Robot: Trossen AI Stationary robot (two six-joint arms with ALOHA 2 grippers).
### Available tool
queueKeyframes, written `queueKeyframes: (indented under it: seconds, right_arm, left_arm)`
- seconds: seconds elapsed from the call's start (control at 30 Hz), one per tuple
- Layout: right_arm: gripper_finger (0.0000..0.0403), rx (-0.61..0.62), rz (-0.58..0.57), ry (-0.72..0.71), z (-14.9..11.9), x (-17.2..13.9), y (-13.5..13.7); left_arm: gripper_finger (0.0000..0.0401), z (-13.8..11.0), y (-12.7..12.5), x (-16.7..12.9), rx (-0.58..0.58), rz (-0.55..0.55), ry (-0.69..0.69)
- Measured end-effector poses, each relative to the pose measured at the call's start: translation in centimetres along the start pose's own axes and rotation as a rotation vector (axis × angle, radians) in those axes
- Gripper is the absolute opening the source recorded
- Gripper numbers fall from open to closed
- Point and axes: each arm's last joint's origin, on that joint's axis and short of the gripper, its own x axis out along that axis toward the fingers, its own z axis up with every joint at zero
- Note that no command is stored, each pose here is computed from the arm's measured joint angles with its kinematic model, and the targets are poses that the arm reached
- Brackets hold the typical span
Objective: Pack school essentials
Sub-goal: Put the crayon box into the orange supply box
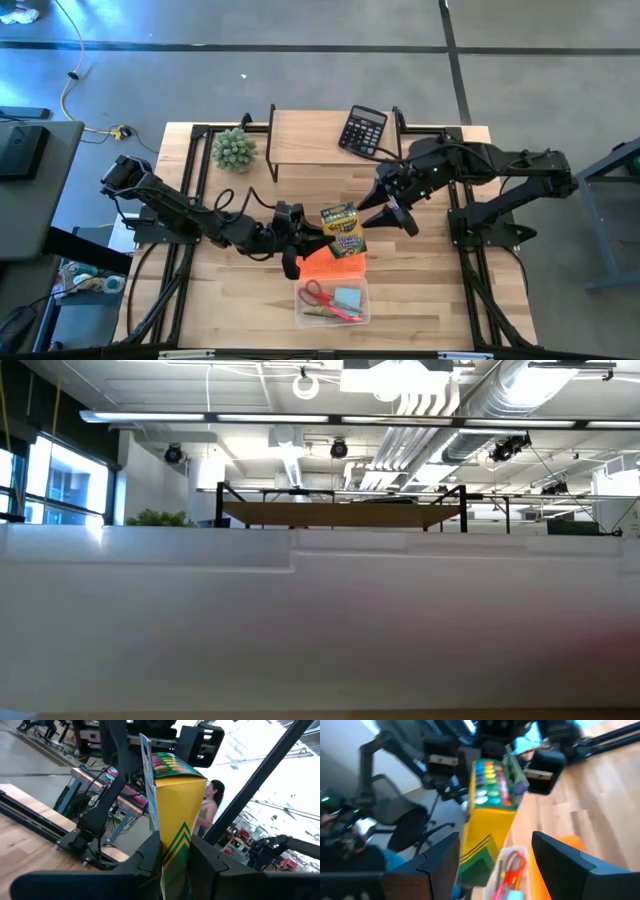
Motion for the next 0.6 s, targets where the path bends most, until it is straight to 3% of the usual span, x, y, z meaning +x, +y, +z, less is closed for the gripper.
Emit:
queueKeyframes:
  seconds: [0.17, 0.6]
  right_arm:
    - [0.0238, 0.002, -0.071, -0.036, 0.0, 0.4, 0.1]
    - [0.0232, 0.037, -0.061, -0.012, -0.2, 2.3, 0.2]
  left_arm:
    - [0.0063, 0.2, 0.4, 0.2, 0.003, 0.012, -0.009]
    - [0.0063, 0.4, 0.9, 0.5, 0.008, 0.009, -0.002]
